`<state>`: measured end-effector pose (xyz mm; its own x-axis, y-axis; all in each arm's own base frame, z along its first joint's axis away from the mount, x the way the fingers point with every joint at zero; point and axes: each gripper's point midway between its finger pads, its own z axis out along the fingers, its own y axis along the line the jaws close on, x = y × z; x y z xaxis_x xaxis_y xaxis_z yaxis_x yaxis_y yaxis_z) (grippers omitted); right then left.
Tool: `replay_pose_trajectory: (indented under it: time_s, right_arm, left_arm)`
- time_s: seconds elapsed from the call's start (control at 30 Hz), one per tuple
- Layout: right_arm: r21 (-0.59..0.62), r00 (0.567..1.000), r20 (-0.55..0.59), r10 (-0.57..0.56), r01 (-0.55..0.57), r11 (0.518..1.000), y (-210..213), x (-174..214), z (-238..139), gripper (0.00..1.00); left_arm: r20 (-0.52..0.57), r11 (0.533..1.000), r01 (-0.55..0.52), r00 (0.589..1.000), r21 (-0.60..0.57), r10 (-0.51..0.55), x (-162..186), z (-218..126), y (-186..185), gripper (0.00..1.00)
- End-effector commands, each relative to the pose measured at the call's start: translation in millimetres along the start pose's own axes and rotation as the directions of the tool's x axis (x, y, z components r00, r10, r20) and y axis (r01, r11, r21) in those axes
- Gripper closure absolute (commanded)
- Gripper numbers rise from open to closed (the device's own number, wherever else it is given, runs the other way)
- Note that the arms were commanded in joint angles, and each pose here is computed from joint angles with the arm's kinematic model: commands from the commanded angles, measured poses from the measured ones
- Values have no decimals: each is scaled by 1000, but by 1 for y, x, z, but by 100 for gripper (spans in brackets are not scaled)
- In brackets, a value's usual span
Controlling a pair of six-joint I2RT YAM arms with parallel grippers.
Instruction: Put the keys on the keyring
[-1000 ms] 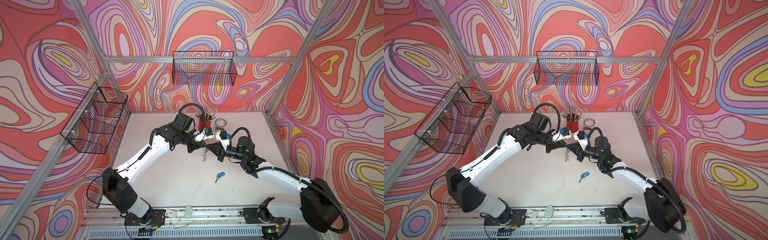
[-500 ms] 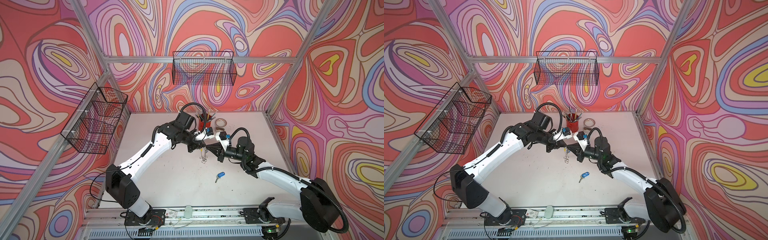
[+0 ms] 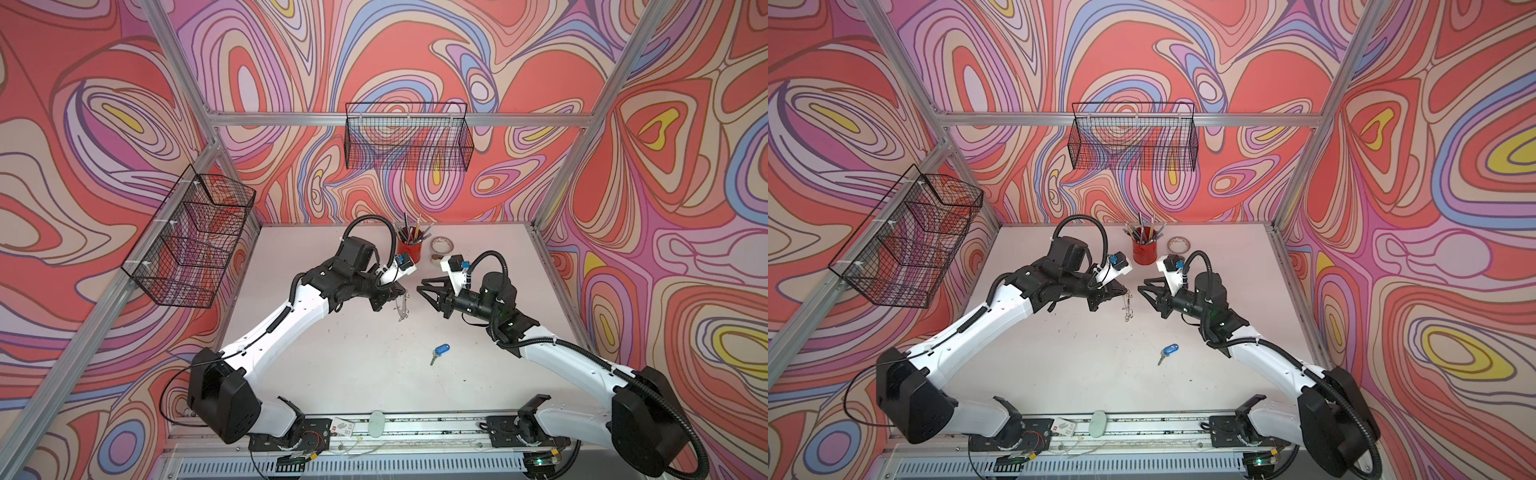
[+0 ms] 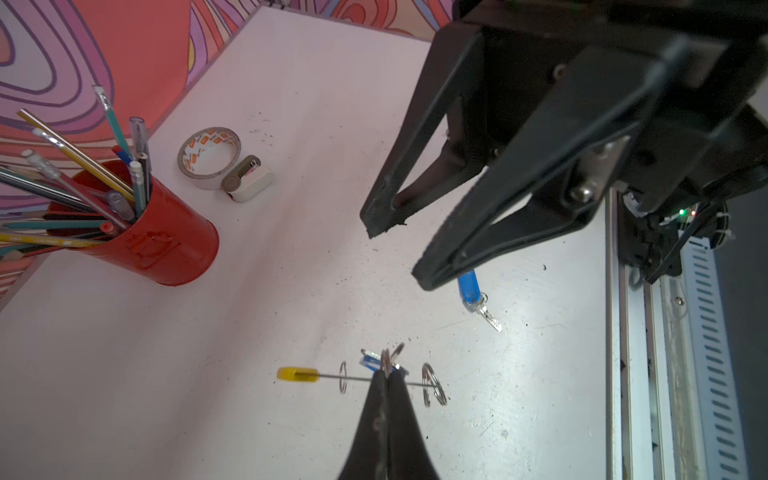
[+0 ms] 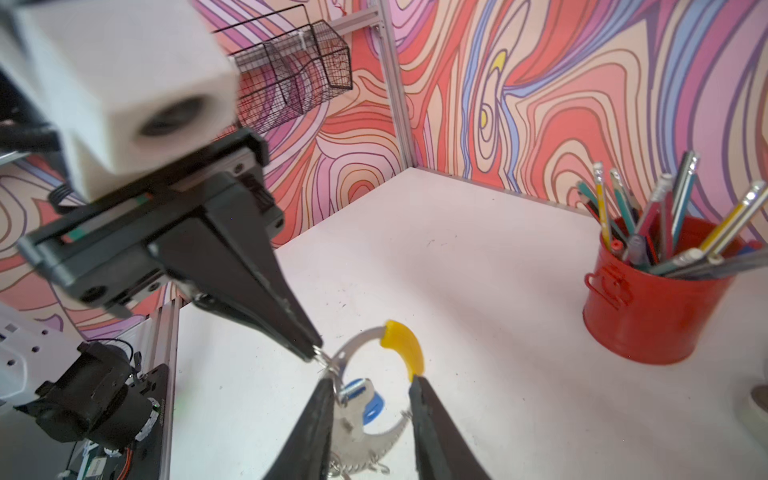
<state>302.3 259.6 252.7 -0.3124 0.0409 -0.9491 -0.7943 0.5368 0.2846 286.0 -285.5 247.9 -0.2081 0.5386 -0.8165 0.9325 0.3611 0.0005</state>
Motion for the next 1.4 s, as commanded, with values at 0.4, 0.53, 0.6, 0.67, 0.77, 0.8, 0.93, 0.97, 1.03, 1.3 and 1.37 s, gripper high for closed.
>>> replay_pose_trajectory:
  time_s: [0.4,0.53,0.6,0.67,0.77,0.8,0.93,0.97,1.03,1.3,1.37]
  right_arm:
    - [-62,987,-57,151,-155,986,-5,5,4,54]
    - [-83,984,-75,163,-169,982,-3,10,7,56]
    - [-107,983,-74,166,-174,979,0,10,7,57]
    - [-150,983,-68,168,-177,973,7,9,7,58]
    - [-175,983,-66,170,-179,968,10,8,7,58]
    - [-178,983,-69,171,-181,967,11,9,8,58]
    - [-183,980,-88,181,-194,964,9,15,11,60]
    - [-186,979,-92,183,-198,962,9,15,12,61]
    - [-203,978,-93,186,-202,958,11,15,13,65]
    - [-263,974,-106,199,-220,939,17,19,16,82]
    - [-275,975,-98,198,-218,937,20,18,14,84]
  left_arm:
    - [449,987,146,888,-68,-100,-41,-28,0,100]
    - [511,986,149,855,-72,-92,-42,-27,-2,100]
    - [534,981,172,839,-87,-100,-41,-26,1,100]
    - [563,981,178,820,-80,-103,-41,-24,1,100]
    - [603,980,189,790,-62,-114,-42,-23,0,100]
    - [612,980,192,782,-59,-116,-43,-22,-1,100]
    - [643,982,183,757,-35,-118,-45,-18,-6,100]
    - [653,983,180,749,-31,-117,-45,-17,-8,100]
    - [659,982,189,742,-25,-126,-45,-14,-9,100]
    - [708,975,222,690,-11,-149,-46,-6,-7,100]
    - [718,973,231,679,-12,-153,-47,-4,-6,100]
